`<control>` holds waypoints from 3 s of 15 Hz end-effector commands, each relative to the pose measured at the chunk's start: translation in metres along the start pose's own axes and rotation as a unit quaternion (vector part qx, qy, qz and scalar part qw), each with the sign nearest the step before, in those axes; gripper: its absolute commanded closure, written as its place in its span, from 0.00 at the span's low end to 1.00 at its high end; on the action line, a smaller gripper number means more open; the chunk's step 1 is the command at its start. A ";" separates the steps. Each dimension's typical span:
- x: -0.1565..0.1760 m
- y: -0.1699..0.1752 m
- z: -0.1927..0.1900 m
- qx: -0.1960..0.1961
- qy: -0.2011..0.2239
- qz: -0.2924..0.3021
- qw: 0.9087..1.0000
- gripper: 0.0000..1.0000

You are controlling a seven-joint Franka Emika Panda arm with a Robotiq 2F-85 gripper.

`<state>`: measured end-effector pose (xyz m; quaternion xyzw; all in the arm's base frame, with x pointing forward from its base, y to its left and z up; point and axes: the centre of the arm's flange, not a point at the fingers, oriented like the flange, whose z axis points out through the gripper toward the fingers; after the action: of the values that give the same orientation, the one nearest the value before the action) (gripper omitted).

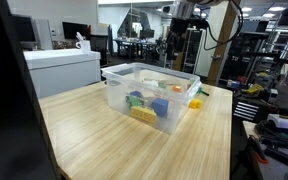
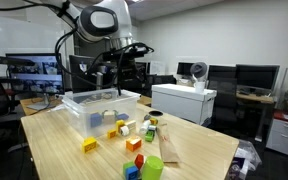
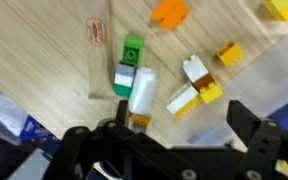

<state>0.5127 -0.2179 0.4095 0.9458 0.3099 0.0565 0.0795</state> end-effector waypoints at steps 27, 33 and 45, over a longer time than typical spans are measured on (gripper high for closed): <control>-0.046 0.014 0.177 0.026 -0.173 0.381 0.908 0.73; -0.004 0.030 0.083 0.021 -0.117 0.365 0.924 0.78; 0.105 -0.115 -0.082 0.096 0.018 0.123 0.988 0.27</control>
<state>0.5327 -0.0573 0.4833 0.9841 0.1622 0.0711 -0.0101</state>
